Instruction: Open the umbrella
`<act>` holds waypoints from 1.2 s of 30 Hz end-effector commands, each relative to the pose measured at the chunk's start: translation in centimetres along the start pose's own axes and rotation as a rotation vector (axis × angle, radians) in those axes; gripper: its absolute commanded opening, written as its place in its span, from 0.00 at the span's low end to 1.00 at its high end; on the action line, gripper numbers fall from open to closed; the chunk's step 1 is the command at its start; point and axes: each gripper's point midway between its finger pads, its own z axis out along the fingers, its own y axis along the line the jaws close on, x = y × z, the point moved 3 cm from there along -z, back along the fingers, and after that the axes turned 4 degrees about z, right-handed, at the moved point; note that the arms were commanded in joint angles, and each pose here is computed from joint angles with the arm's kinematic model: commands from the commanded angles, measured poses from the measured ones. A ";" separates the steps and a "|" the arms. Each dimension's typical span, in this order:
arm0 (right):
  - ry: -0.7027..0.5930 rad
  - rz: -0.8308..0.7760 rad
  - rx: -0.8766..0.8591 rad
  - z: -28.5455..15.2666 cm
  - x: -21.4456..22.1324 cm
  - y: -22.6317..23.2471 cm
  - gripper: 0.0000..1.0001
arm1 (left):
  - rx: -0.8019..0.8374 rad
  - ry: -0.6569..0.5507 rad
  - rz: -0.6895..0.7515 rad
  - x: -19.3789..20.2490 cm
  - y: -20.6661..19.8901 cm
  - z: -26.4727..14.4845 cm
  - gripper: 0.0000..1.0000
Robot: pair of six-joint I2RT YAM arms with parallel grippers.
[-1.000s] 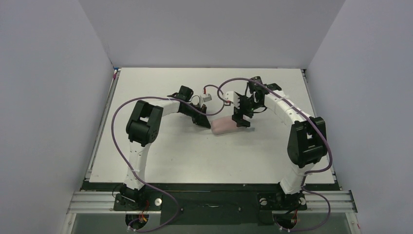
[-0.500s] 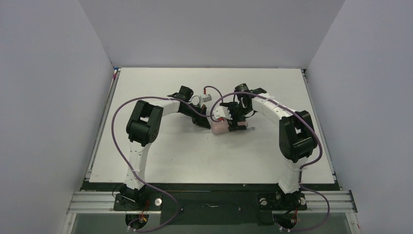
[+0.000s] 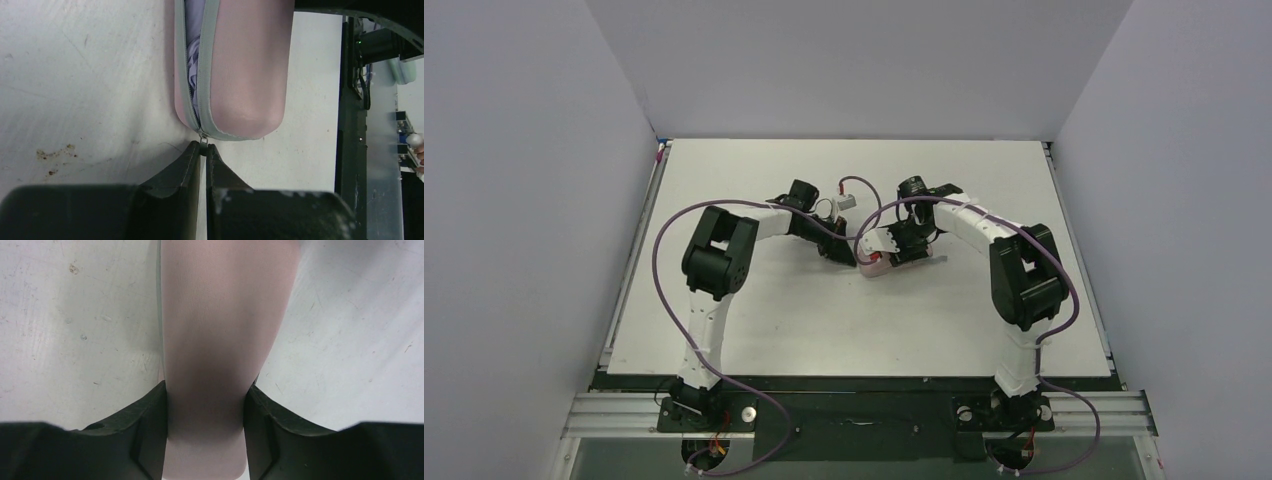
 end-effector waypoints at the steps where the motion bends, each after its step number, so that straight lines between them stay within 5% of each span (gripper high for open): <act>1: 0.082 0.038 0.015 0.4 2.0 -0.1 0.36 | -0.028 -0.034 -0.085 1.1 -0.2 -0.6 0.00; 22: 0.095 0.367 0.194 0.0 2.0 -2.0 0.29 | -0.032 -0.238 -0.238 1.9 -2.7 0.5 0.00; 36: 0.036 0.748 0.249 0.0 -0.8 -1.2 0.30 | -0.045 -0.383 -0.342 -0.9 -2.4 3.1 0.00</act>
